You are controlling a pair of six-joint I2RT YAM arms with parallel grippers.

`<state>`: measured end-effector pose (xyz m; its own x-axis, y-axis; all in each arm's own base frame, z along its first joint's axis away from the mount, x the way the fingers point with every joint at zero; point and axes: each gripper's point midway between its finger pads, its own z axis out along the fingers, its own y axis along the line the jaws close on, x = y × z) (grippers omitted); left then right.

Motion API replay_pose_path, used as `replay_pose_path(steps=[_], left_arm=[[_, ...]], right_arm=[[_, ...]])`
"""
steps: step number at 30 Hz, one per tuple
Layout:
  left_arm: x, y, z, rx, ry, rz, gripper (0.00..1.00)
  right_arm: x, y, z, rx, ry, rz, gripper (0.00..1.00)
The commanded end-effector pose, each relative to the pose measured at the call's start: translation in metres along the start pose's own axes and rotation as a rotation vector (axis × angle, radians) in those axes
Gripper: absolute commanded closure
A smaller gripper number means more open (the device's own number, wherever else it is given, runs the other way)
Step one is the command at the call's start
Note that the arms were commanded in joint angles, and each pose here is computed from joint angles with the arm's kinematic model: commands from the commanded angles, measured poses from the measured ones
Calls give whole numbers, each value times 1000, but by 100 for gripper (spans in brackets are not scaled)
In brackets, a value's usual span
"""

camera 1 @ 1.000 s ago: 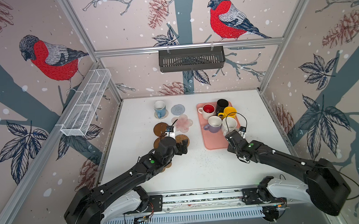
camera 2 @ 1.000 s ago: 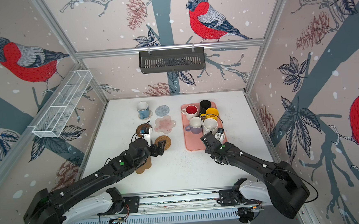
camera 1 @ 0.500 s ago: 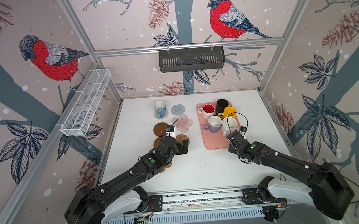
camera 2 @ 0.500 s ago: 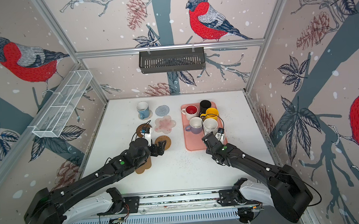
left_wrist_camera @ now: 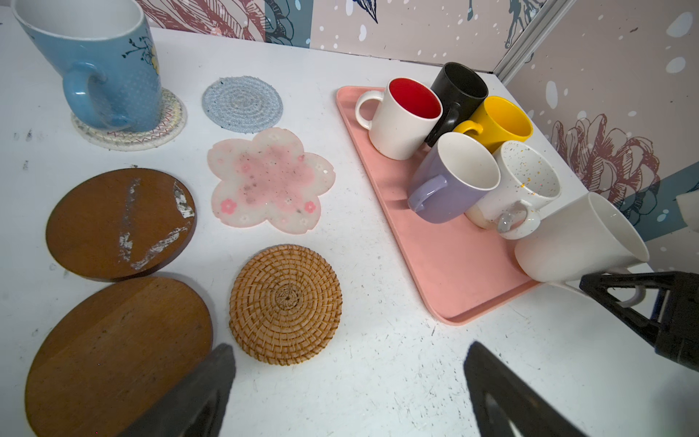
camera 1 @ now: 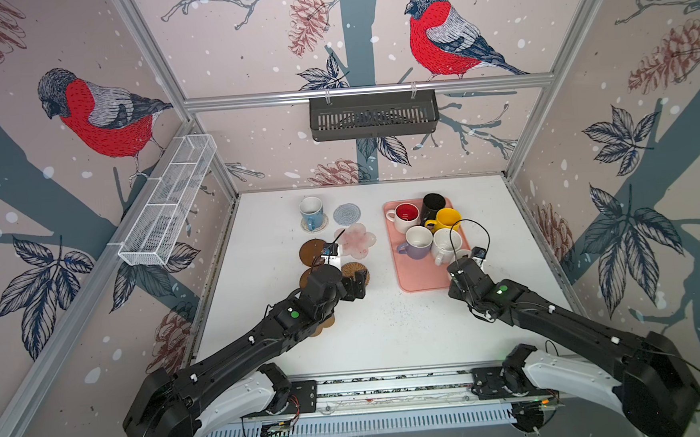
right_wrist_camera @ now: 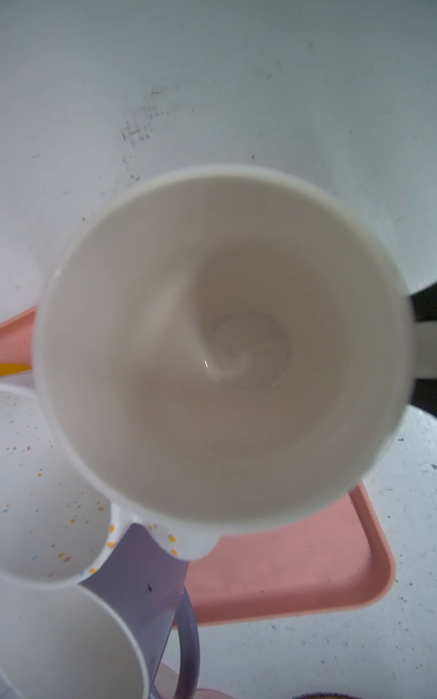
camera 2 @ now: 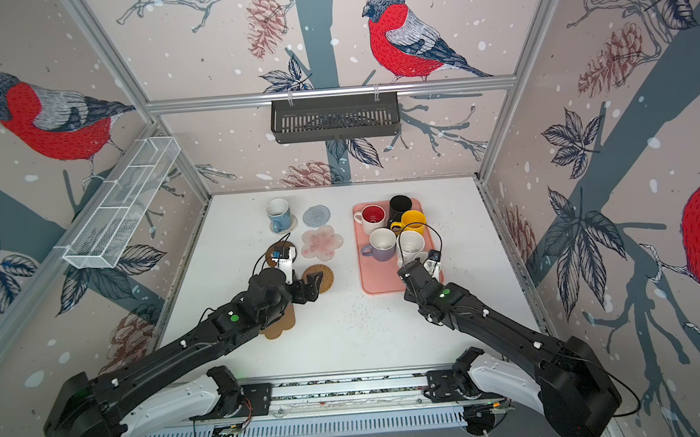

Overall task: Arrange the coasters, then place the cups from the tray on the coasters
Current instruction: 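Lift the plain white mug off the tray with the right gripper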

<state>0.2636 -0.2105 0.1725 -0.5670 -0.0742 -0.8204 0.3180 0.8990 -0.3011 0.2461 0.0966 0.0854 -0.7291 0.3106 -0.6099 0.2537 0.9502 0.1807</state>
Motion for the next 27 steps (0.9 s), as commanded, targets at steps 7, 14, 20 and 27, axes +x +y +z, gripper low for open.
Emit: replay_pose_path(steps=[7,14,20,27], left_arm=[[-20,-3,-5,-12,-25,-13,5],[-27,0,-6,-26,-34,-24,5],[-27,6,-8,-48,-43,-44,5],[-30,18,-17,-90,-73,-71,5]], right_arm=[[-6,12,-22,-75,-18,-7,98],[7,27,-40,-164,5,-34,98],[29,50,-50,-218,30,-128,99],[49,93,-61,-314,36,-259,98]])
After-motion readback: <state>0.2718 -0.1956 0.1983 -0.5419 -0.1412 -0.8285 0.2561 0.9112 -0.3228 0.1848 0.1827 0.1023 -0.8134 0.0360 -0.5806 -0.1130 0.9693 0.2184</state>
